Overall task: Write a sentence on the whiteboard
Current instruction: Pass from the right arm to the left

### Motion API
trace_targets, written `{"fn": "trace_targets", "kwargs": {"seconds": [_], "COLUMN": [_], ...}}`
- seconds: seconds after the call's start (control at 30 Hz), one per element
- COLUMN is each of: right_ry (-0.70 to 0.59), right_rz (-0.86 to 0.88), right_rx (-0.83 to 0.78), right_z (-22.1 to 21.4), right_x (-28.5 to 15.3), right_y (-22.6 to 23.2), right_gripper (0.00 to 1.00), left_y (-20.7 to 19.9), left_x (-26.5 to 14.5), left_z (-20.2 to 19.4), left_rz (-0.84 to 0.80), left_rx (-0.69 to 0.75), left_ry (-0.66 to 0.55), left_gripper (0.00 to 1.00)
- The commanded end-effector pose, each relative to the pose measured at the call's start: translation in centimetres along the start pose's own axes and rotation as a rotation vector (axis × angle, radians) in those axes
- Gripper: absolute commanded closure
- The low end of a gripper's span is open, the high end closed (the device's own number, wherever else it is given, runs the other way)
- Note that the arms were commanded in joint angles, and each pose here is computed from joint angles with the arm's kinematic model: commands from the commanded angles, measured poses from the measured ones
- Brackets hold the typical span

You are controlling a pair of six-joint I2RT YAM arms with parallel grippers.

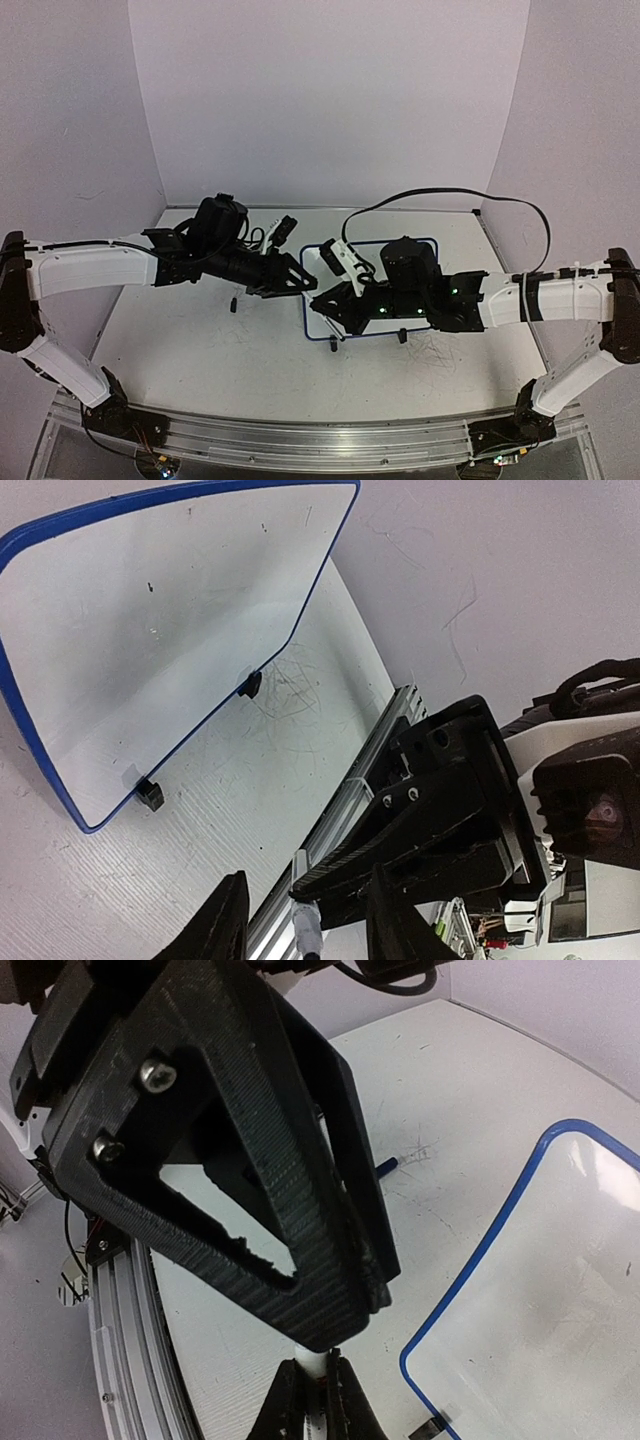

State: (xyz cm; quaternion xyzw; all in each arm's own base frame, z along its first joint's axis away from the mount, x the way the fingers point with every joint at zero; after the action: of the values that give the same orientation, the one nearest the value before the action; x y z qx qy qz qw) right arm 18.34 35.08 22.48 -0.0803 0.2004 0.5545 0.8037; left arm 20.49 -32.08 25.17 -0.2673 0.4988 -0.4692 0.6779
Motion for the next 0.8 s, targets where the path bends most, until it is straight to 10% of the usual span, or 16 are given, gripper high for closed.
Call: {"fn": "trace_targets", "kwargs": {"seconds": [0.0, 0.47, 0.77], "right_ry": [-0.090, -0.099, -0.145], "right_rz": [-0.020, -0.043, -0.128], "right_rx": [-0.021, 0.003, 0.161], "right_z": [2.7, 2.7, 2.4], "right_x": [-0.3, 0.1, -2.5], "right_y": [0.1, -0.2, -0.9], "right_gripper": [1.00, 0.97, 0.22], "left_y": [-1.6, -1.8, -4.7], "left_x": [-0.1, 0.3, -1.9], "left_z": [0.4, 0.6, 2.9], "left_rz": [-0.061, -0.055, -0.061], "left_rx": [0.042, 0.068, 0.159], "left_ry": [-0.011, -0.015, -0.168], "left_gripper": [0.64, 0.95, 1.00]}}
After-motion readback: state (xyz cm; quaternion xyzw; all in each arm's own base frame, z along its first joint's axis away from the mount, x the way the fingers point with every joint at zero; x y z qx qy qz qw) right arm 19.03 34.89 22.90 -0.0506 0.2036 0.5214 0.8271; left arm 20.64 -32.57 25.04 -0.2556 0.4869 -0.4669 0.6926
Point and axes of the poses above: each gripper's point midway between its finger pads, its own x axis out along the fingers, its own y axis along the line the jaws close on, z = x × y, the point moved 7 cm from there along -x, back along the fingers, and after that the axes turned 8 degrees about -x, right-handed, at the moved point
